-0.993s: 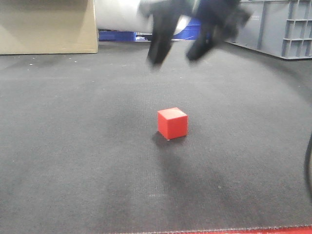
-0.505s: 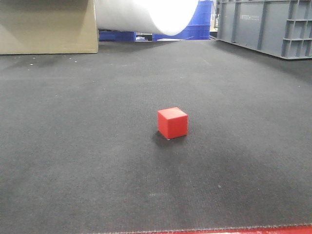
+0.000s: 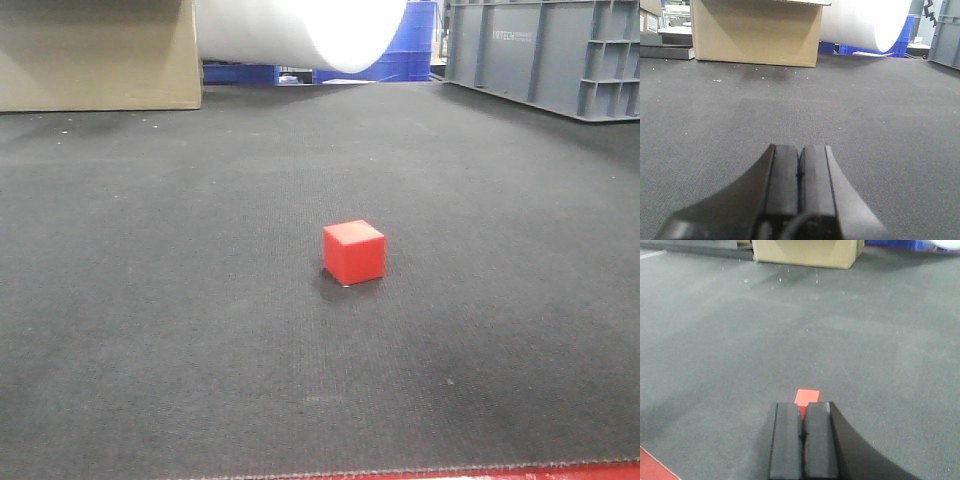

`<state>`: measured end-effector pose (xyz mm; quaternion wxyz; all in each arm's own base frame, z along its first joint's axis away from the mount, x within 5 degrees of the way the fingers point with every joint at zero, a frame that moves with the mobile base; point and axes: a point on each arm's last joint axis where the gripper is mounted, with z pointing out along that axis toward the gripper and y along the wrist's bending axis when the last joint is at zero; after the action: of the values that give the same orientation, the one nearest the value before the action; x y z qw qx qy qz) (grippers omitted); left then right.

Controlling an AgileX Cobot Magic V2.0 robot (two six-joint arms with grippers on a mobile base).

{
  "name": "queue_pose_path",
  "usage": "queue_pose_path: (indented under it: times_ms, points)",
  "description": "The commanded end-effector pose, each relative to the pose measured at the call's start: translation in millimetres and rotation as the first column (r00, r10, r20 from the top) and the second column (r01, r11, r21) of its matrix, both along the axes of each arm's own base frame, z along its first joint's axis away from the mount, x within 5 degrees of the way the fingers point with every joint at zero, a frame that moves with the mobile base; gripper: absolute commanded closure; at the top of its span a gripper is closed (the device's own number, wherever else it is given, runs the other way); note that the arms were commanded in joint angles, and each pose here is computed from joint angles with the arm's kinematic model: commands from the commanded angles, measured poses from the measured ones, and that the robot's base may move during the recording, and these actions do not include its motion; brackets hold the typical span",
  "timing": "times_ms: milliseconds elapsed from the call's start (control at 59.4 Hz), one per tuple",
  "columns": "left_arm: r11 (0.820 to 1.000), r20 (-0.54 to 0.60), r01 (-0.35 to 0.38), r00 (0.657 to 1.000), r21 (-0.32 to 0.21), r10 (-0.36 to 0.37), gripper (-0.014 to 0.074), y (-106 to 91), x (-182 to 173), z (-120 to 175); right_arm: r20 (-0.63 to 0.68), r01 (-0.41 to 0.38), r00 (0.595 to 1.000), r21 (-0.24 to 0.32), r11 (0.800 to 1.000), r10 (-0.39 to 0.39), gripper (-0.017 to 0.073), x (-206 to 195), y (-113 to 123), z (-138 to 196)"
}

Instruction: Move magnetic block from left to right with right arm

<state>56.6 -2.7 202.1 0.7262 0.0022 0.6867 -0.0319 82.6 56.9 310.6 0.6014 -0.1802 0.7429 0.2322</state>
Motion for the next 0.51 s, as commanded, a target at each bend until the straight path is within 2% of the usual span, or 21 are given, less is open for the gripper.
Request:
queue_pose_path:
  times_ms: [0, 370, 488]
  points:
    - [1.000, 0.098, -0.002, 0.995, -0.011, 0.004, 0.0709, 0.3, -2, 6, 0.095, 0.011, 0.995, 0.059, 0.998, -0.016, 0.0491, 1, -1, 17]
    - [1.000, 0.098, -0.002, 0.995, -0.011, 0.004, 0.0710, 0.3, -2, 6, 0.097, 0.013, 0.995, 0.047, 0.999, -0.018, 0.0491, 2, -1, 13]
    - [1.000, 0.098, -0.002, 0.995, -0.011, 0.004, 0.0710, 0.3, -2, 6, 0.105, 0.071, 0.992, 0.014, 0.997, -0.072, 0.0491, 4, -6, 5]
